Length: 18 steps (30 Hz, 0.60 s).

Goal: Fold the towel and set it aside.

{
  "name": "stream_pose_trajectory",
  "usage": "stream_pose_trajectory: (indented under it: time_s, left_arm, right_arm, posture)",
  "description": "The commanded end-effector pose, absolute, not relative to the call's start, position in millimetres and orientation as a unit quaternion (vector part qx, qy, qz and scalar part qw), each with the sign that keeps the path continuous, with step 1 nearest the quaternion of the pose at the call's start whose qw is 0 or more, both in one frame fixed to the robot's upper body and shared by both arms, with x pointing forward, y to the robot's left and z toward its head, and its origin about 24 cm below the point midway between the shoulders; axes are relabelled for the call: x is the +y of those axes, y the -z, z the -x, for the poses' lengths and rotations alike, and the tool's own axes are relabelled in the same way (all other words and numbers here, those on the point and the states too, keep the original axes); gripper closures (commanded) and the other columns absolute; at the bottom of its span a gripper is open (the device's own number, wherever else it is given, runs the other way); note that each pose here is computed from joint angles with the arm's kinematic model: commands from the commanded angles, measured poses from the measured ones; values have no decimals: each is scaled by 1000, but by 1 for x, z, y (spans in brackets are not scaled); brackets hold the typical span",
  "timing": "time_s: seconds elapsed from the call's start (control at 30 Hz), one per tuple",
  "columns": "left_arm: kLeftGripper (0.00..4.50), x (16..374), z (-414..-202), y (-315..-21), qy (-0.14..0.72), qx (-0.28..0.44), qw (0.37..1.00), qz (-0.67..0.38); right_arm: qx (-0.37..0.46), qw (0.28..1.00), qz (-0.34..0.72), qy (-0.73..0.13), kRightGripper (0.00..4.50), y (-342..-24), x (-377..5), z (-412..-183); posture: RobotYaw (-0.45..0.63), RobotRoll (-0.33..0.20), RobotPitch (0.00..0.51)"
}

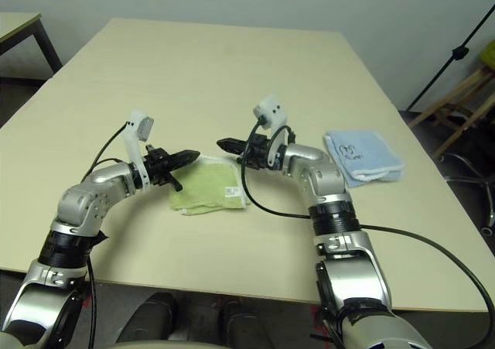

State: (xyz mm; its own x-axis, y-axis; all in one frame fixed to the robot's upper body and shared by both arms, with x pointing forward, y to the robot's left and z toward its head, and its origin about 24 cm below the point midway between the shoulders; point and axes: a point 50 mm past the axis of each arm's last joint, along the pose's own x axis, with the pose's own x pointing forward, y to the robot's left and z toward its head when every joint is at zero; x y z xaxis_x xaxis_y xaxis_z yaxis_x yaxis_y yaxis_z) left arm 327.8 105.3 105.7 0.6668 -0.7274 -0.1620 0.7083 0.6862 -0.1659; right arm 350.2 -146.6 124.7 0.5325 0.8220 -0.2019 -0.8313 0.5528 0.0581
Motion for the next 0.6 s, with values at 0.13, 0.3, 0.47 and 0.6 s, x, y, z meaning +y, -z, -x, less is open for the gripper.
stream_pose_trajectory:
  time_s: [0.13, 0.3, 0.47, 0.6]
  left_arm:
    - [4500, 98, -332, -70, 364, 139, 921, -10]
    - [4500, 95, -323, -54, 371, 151, 916, -11]
    - [4324, 97, -327, -75, 371, 115, 921, 45]
    - [3320, 102, -319, -96, 404, 128, 896, 135]
  right_arm:
    - [163, 878, 31, -448, 4468, -76, -146, -344]
    - [188, 890, 29, -415, 4468, -45, -147, -337]
    - [156, 895, 14, -417, 4490, -61, -150, -342]
    - [118, 893, 1, -435, 3883, -90, -162, -348]
  posture:
    - [114, 0, 39]
    - [109, 0, 13]
    - [114, 0, 2]
    - [114, 0, 1]
